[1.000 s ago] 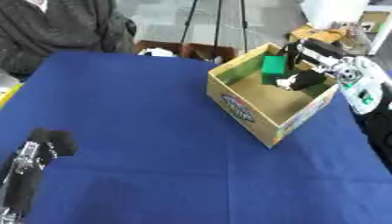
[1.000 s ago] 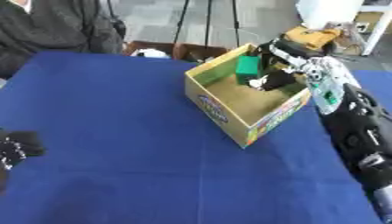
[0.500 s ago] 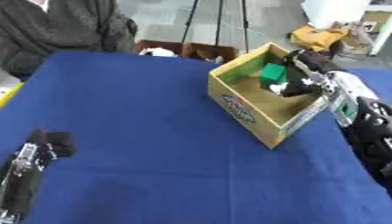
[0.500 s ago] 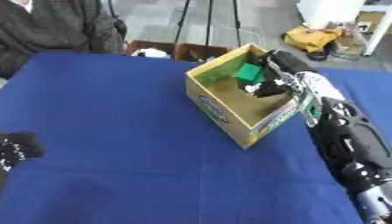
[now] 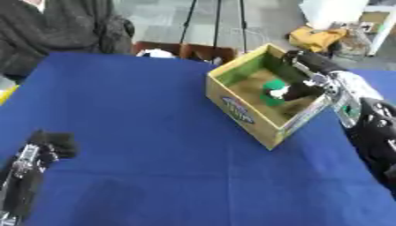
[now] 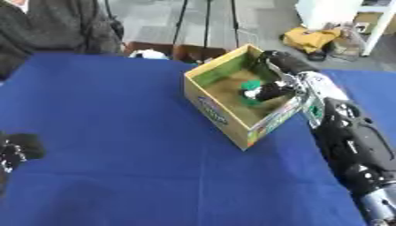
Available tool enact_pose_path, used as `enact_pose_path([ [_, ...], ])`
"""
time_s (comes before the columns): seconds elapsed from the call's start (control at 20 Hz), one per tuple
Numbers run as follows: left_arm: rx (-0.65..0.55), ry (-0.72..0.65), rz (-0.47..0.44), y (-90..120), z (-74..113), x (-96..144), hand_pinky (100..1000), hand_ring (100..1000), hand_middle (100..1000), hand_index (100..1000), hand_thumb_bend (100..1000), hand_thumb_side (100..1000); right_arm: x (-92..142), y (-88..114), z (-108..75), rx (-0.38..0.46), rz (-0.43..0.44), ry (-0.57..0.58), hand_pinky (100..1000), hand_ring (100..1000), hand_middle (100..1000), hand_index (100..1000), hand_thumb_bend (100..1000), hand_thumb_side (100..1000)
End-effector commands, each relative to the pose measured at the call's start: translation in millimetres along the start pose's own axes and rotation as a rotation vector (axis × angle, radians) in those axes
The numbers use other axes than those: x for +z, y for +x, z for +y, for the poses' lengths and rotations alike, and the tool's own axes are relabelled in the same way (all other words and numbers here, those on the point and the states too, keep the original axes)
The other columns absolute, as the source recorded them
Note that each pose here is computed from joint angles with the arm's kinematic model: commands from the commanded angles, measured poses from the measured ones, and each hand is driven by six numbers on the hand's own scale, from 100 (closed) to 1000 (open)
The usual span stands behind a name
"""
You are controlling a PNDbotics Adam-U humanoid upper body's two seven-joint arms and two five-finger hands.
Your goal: Pick up objects on the table and place them in the box.
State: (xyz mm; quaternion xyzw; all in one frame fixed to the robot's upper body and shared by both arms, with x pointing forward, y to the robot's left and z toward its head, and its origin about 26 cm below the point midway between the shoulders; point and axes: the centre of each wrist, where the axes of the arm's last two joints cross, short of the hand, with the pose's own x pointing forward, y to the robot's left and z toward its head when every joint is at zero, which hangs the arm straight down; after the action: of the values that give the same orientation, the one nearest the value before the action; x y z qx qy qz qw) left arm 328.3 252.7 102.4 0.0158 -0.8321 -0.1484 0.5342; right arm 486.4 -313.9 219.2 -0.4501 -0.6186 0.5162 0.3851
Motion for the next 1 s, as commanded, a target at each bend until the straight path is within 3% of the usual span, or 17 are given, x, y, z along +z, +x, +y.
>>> enact_pose_path([
  [0.05, -0.013, 0.013, -0.012, 4, 6.6, -1, 678, 618, 563, 709, 392, 1000, 8, -8, -36.8, -0.023, -0.03, -0.166, 737, 739, 774, 788, 377, 550],
  [0.25, -0.014, 0.026, 0.0, 2, 8.7, 2, 678, 618, 563, 709, 392, 1000, 32, -19, -47.1, -0.184, -0.087, -0.303, 674, 658, 734, 745, 295, 525],
  [0.45, -0.017, 0.047, 0.007, 0, 11.4, 5, 678, 618, 563, 709, 390, 1000, 78, -33, -40.9, -0.495, -0.152, -0.366, 641, 624, 730, 729, 239, 536],
  [0.65, -0.018, 0.069, 0.013, -2, 13.8, 9, 678, 618, 563, 709, 388, 1000, 117, -32, -30.4, -0.794, -0.163, -0.394, 629, 613, 740, 721, 243, 555],
  [0.7, -0.019, 0.073, 0.013, -2, 14.3, 9, 678, 618, 563, 709, 388, 1000, 125, -31, -27.4, -0.854, -0.16, -0.396, 627, 612, 742, 720, 190, 600],
  [0.8, -0.02, 0.08, 0.011, -2, 15.1, 9, 679, 618, 563, 709, 389, 1000, 137, -28, -20.5, -0.952, -0.145, -0.409, 626, 615, 745, 720, 100, 680],
  [1.0, -0.019, 0.101, 0.009, -1, 17.3, 9, 678, 618, 563, 709, 391, 999, 154, -20, -7.2, -1.09, -0.115, -0.451, 622, 608, 737, 717, 100, 719],
])
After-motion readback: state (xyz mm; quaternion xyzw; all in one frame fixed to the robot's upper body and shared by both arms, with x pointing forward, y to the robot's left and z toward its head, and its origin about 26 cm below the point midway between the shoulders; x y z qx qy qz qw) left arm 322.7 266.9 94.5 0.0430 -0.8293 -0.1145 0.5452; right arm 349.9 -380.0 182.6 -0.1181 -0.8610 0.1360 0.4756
